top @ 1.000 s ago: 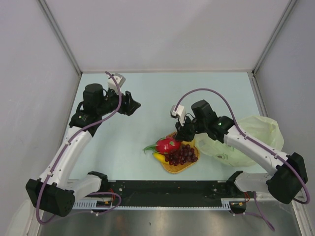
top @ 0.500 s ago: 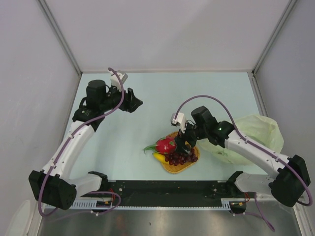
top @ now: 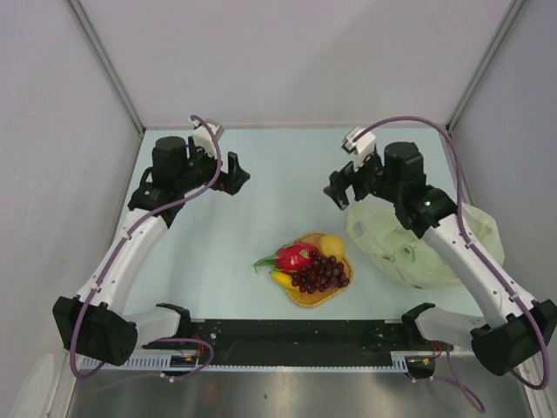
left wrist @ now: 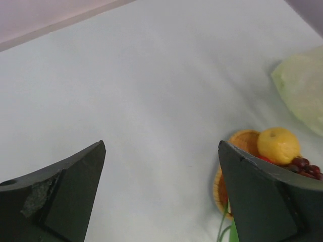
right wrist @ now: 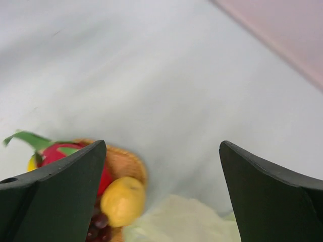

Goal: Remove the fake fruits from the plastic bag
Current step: Reset both arms

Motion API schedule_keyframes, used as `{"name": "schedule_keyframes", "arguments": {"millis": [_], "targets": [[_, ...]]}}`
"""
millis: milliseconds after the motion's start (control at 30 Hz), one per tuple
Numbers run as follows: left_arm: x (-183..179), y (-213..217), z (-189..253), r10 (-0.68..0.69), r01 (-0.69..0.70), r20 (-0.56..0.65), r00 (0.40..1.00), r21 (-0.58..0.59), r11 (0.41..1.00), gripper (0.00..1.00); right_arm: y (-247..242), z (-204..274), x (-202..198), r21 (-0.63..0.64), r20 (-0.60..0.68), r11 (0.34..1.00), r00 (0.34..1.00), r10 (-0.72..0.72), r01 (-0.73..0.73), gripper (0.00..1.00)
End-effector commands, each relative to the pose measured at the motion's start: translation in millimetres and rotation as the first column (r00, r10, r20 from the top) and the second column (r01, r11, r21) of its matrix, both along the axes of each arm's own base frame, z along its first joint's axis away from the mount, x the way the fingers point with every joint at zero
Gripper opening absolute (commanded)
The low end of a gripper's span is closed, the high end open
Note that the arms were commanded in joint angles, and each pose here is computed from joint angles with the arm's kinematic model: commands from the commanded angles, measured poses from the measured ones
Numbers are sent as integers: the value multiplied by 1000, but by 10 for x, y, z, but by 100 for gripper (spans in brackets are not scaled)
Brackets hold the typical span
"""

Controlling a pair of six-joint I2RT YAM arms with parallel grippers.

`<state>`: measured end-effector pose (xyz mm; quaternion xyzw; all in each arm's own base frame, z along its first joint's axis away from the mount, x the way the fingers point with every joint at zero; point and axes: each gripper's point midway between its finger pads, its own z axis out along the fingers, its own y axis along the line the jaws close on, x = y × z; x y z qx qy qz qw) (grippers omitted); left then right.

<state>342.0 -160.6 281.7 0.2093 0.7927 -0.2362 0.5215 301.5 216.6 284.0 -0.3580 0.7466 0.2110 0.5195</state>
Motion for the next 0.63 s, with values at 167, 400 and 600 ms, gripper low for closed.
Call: {"name": "schedule_keyframes", "arguments": {"millis": [167, 400, 600], "targets": [[409, 839, -3, 311, -343, 153, 938, 272, 899, 100, -1112, 343, 425, 72, -107, 925, 925, -364, 373, 100], [532, 1343, 310, 406, -519, 332, 851, 420, 745, 100, -1929, 306, 455, -150, 62, 658, 671, -739, 738, 100], [626, 1354, 401, 399, -524, 349, 848, 432, 735, 100, -1794, 286, 336, -94, -4, 673, 676, -737, 734, 100]]}}
